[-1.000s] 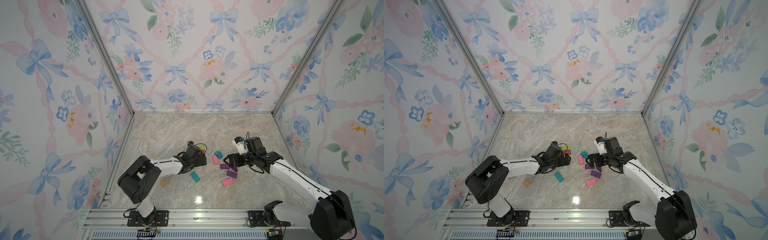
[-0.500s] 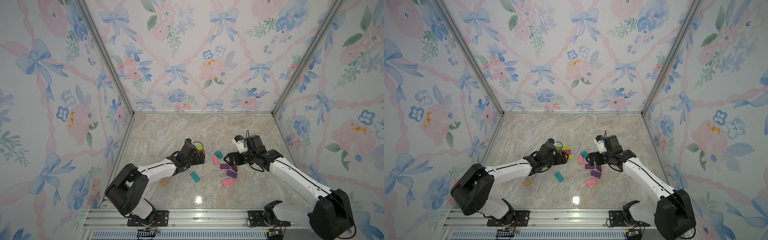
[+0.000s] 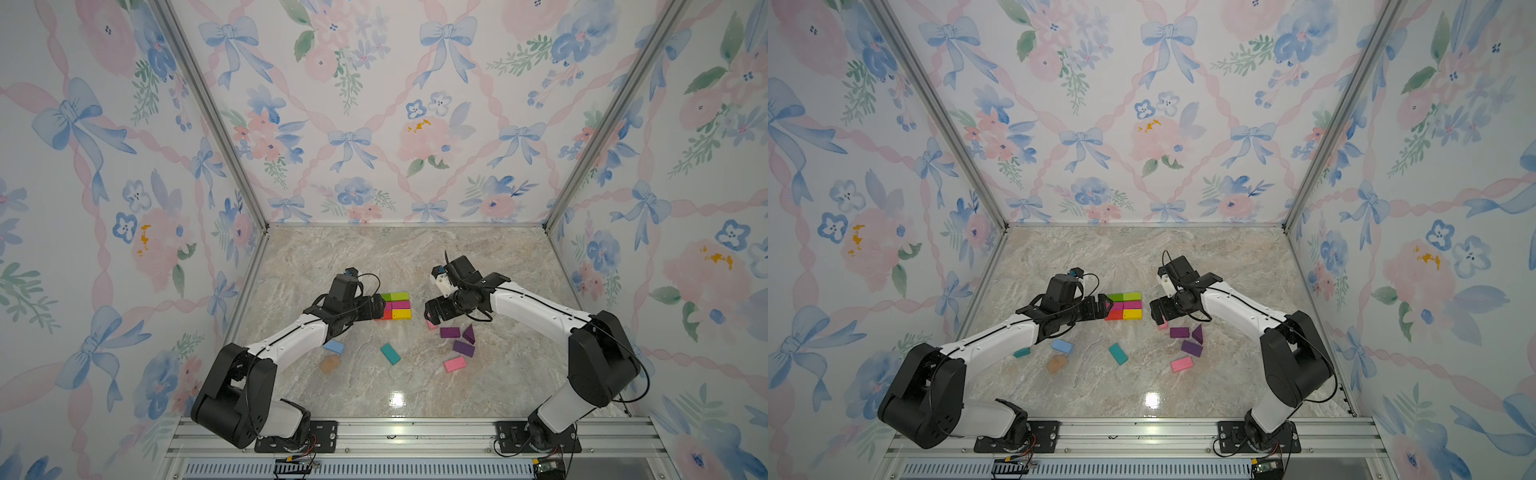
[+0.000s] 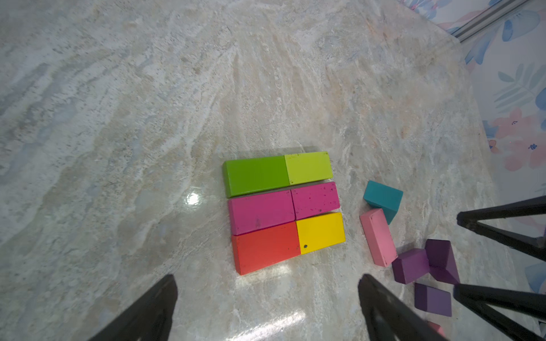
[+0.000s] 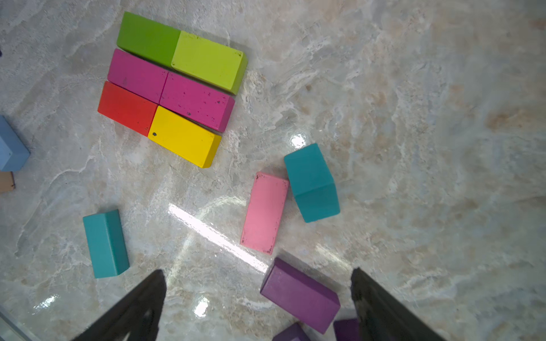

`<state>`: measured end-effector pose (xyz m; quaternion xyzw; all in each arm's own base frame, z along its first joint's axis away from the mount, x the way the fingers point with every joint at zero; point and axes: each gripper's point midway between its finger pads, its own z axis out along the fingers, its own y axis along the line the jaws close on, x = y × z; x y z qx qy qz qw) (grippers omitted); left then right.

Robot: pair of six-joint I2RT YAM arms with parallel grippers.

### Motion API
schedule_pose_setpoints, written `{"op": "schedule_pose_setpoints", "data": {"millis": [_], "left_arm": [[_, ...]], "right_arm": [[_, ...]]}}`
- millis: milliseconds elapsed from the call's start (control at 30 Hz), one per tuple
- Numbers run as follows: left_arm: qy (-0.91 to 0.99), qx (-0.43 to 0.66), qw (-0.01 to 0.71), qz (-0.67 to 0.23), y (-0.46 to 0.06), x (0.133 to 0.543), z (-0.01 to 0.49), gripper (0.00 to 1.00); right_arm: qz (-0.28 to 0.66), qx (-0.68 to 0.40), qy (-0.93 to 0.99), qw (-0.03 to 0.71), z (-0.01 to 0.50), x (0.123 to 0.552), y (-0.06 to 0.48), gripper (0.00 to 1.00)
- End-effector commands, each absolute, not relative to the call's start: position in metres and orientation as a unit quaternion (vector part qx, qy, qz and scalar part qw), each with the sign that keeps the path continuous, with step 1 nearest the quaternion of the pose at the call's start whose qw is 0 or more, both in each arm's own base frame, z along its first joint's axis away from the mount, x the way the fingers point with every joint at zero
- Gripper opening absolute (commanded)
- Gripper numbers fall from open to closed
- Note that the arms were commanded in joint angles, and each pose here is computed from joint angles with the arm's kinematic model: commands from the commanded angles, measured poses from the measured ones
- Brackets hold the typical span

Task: Assemble a piece of candy with building blocks
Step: Pick up the building block from the center of the board.

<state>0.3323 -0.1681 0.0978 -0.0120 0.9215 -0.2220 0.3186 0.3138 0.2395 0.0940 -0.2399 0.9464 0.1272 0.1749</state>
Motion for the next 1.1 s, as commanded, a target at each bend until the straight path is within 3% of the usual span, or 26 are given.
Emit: {"op": "schedule_pose_setpoints", "data": {"millis": [0, 200, 567, 800, 1067], "left_arm": [[0.929, 0.004, 0.306, -0.21, -0.154, 0.321, 0.093, 0.98], [0.93, -0.003, 0.299, -0.212, -0.149, 0.316, 0.089, 0.98], [0.921, -0.008, 0.31, -0.237, -0.152, 0.31, 0.103, 0.98], [0.922, -0.011, 0.305, -0.237, -0.152, 0.309, 0.1, 0.98], [0.924, -0.007, 0.303, -0.235, -0.153, 0.313, 0.099, 0.98]], "right_arm": [[0.083, -0.272, 0.947, 0.149, 0.09, 0.308, 0.239, 0.96], [0.067, -0.237, 0.958, 0.149, 0.085, 0.322, 0.21, 0.92], [0.074, -0.26, 0.957, 0.103, 0.052, 0.349, 0.211, 0.64], [0.082, -0.262, 0.958, 0.087, 0.034, 0.354, 0.214, 0.52], [0.085, -0.257, 0.959, 0.086, 0.024, 0.363, 0.214, 0.5]]}}
